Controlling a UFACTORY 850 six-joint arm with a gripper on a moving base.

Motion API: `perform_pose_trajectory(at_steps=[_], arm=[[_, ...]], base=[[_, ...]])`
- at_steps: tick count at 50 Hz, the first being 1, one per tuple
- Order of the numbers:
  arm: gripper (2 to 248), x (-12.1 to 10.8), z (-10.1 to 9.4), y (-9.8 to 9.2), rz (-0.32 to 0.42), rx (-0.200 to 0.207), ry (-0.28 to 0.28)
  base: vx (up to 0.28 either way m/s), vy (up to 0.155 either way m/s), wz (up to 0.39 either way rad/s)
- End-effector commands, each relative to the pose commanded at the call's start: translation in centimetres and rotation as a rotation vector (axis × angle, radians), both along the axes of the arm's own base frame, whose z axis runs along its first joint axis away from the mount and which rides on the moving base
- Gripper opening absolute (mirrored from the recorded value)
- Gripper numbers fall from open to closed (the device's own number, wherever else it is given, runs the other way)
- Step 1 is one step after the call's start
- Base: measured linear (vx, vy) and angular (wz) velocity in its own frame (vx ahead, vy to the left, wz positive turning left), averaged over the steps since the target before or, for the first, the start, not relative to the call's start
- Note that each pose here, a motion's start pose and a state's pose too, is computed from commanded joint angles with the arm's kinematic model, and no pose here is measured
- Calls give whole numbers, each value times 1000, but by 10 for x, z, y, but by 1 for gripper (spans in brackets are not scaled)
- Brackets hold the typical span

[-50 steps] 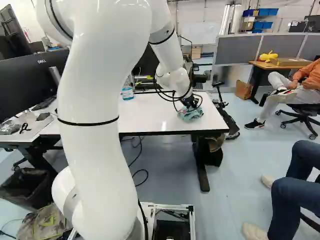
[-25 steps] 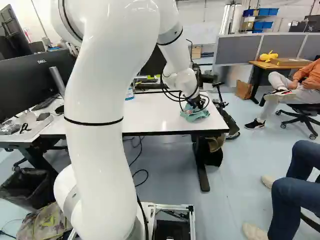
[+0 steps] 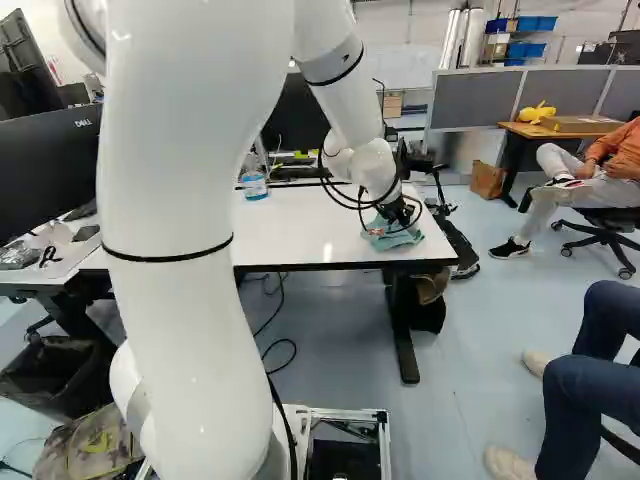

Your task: Clean the table with the green towel

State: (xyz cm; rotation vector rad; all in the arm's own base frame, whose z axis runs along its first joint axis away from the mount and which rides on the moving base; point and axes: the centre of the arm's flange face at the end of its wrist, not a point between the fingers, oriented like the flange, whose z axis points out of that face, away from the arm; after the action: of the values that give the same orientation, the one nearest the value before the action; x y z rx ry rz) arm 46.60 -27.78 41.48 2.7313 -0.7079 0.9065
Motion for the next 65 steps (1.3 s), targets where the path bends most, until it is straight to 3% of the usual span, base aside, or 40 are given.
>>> perform_pose_trajectory(at_steps=[37, 51, 65], arm=[[43, -56, 2, 47, 25, 14, 24], [43, -45, 2, 65, 69, 13, 24], [43, -19, 1, 68, 99, 10, 18]], base=[[0, 0, 0], [0, 0, 0], [0, 0, 0]])
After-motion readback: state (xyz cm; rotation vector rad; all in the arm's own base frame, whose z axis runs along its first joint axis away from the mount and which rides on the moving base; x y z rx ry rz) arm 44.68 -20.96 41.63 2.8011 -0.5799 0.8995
